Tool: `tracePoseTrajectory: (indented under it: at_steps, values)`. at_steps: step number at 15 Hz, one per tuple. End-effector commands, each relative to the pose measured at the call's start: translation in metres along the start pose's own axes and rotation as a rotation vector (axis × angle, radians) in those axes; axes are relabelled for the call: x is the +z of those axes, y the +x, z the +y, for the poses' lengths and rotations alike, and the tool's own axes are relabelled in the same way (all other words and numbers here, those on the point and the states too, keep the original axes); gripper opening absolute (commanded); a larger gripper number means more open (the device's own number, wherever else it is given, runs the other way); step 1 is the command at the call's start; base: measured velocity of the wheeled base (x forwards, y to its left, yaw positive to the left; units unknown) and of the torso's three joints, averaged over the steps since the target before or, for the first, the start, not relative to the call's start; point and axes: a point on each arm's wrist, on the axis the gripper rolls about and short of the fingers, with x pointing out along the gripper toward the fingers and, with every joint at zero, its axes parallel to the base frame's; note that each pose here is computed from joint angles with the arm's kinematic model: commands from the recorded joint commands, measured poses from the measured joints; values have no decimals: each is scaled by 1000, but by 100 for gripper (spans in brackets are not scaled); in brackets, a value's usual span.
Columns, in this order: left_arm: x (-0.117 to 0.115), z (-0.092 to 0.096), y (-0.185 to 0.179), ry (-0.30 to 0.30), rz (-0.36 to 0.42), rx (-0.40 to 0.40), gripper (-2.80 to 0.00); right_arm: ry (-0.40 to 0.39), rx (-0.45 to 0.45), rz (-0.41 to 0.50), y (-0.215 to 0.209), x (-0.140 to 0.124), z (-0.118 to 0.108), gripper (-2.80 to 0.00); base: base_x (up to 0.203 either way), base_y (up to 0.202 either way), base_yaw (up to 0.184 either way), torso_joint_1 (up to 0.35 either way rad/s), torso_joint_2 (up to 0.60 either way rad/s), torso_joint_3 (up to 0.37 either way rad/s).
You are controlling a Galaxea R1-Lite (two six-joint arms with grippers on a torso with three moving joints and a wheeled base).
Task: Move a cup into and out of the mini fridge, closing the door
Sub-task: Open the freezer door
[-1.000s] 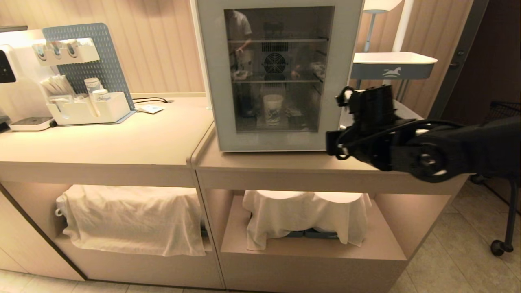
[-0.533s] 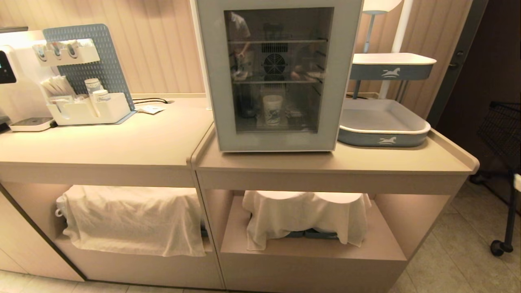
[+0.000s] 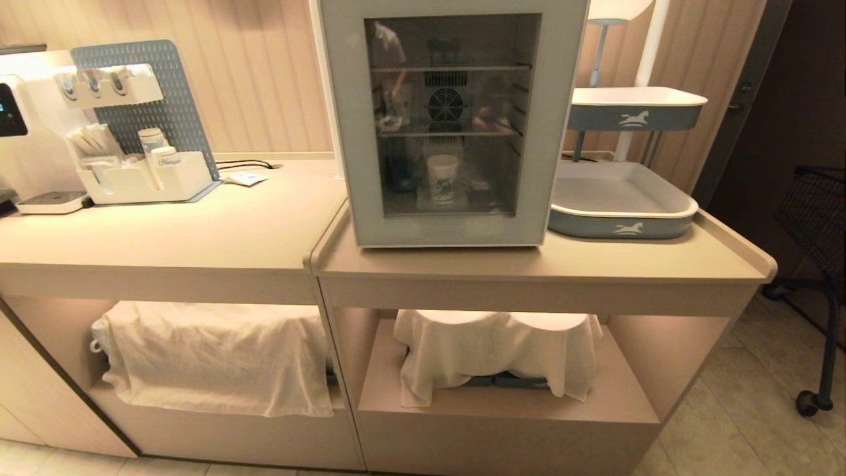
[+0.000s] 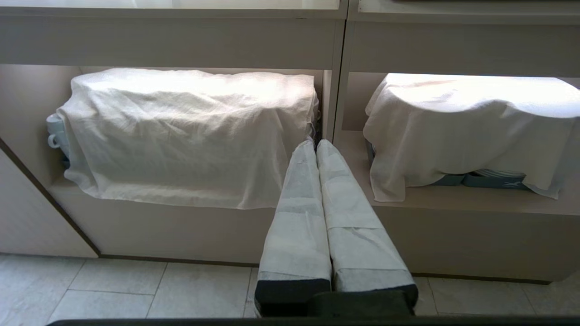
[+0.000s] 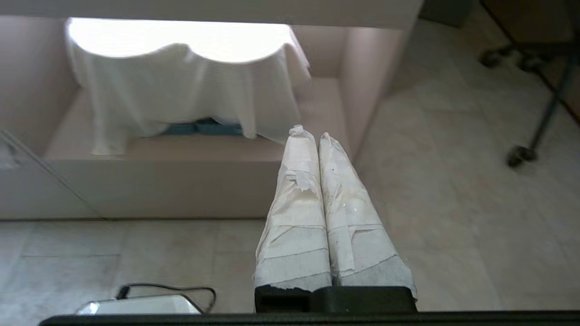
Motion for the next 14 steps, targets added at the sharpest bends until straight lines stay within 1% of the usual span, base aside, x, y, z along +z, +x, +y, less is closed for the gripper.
tracePoseTrajectory:
  at_steps: [1,2,3,4,5,6,8,11,14]
  values:
    - [0,0,0,0,0,2,-280,12,51,-120,-10,-19,1,-280,0,0,0,0,0,0]
    - [0,0,0,0,0,0,-280,6,88,-152,-13,-24,2,-280,0,0,0,0,0,0]
    - [0,0,0,0,0,1,-280,2,108,-169,-16,-29,3,-280,0,0,0,0,0,0]
    - [0,0,0,0,0,2,-280,17,116,-176,-15,-31,3,-280,0,0,0,0,0,0]
    - [0,0,0,0,0,1,-280,43,111,-176,-14,-31,3,-280,0,0,0,0,0,0]
    - [0,0,0,0,0,2,-280,35,110,-171,-14,-31,3,-280,0,0,0,0,0,0]
    - [0,0,0,0,0,2,-280,53,108,-162,-15,-32,3,-280,0,0,0,0,0,0]
    - [0,0,0,0,0,0,-280,45,114,-149,-15,-32,3,-280,0,0,0,0,0,0]
    - [0,0,0,0,0,2,-280,34,118,-155,-15,-33,3,-280,0,0,0,0,0,0]
